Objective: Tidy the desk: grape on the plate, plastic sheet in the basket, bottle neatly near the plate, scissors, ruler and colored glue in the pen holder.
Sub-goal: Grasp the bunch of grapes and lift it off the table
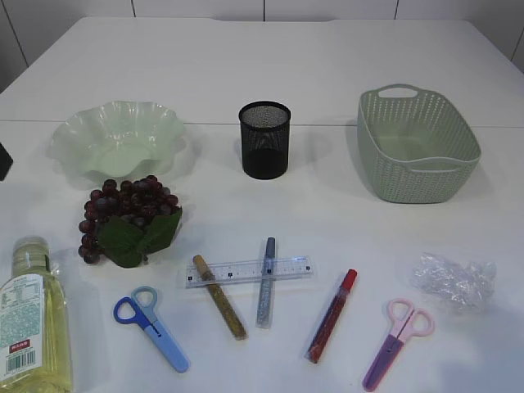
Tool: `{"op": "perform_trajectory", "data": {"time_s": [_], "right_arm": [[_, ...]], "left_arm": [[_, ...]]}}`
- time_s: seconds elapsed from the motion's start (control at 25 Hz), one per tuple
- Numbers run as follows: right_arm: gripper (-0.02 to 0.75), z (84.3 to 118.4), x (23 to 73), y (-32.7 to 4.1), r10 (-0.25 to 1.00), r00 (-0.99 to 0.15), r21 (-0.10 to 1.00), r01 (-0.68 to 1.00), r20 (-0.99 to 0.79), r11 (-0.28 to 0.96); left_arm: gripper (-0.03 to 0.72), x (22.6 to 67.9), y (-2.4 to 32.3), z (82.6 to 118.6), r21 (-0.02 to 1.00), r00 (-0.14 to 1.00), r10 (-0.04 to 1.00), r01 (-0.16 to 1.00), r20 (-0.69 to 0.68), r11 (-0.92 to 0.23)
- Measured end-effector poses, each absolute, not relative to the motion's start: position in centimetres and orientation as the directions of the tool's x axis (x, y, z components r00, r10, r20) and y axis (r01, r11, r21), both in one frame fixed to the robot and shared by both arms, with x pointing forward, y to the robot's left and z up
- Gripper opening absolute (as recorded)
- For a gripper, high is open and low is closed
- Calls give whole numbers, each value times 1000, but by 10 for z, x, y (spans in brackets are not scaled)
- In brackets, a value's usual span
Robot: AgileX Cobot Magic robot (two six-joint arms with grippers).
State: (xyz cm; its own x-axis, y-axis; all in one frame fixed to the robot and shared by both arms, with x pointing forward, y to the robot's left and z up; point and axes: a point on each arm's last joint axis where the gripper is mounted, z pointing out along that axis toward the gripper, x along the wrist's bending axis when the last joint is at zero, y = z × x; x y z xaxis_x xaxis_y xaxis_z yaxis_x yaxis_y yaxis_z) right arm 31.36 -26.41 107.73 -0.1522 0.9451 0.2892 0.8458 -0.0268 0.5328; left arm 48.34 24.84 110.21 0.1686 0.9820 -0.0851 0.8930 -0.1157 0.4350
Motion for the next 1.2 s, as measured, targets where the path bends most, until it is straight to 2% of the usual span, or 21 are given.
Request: {"op": "perform_trajectory", "data": {"time_s": [0.2,0.64,1.2], "right_arm": [[398,1092,334,-262,950,-145,517,856,278,-21],[398,1109,375,-256,956,-131,472,881,261,-8],[398,1108,377,-256,957,-130,466,885,260,-6]], "left_arm": [[519,523,244,1061,343,166,985,929,-41,-142],[521,576,235,990,347,157,987,928,-39,-134],[521,629,224,947,306,164,986,941,-39,-145]]}}
